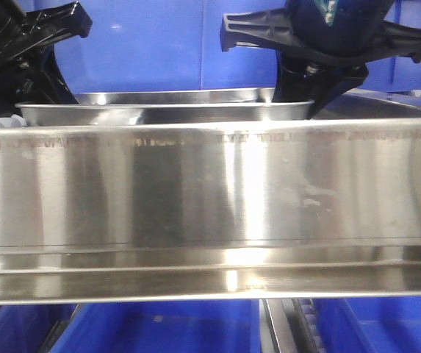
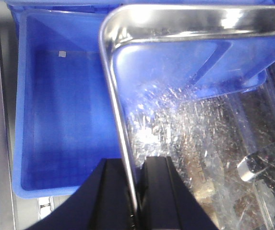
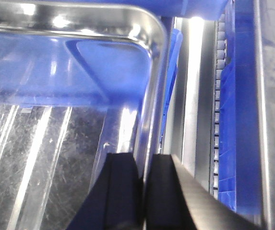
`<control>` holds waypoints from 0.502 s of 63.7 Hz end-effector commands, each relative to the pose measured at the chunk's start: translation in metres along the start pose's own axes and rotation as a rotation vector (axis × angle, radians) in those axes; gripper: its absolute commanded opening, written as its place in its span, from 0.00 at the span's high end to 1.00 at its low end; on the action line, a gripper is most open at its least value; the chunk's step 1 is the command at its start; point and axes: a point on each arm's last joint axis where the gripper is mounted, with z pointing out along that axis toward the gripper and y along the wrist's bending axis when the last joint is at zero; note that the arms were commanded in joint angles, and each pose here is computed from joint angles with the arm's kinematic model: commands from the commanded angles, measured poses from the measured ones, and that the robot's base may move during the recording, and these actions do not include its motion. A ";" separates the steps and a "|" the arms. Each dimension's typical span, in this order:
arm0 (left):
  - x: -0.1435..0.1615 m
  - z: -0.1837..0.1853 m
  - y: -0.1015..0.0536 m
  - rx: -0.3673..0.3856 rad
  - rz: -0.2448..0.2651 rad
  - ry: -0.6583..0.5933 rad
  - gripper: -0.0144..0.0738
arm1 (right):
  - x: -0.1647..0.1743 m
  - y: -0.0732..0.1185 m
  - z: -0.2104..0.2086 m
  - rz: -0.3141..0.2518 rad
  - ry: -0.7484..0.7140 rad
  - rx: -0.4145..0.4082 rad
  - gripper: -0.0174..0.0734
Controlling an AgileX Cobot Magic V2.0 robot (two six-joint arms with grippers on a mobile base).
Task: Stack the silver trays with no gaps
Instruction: 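Lift the silver tray up off the shelf with both grippers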
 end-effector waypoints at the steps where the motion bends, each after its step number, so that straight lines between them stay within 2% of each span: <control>1: -0.007 -0.015 -0.003 0.006 0.005 -0.064 0.86 | 0.000 -0.002 -0.009 -0.031 -0.008 0.011 0.90; 9: -0.010 -0.031 -0.004 -0.008 0.008 -0.129 0.86 | -0.006 -0.002 -0.024 -0.023 -0.040 -0.003 0.90; 19: -0.010 -0.054 -0.008 0.001 0.025 -0.197 0.86 | -0.015 0.000 -0.043 -0.040 -0.105 -0.002 0.90; 32: -0.011 -0.083 -0.013 0.022 0.030 -0.303 0.86 | -0.025 0.014 -0.069 -0.101 -0.184 0.028 0.90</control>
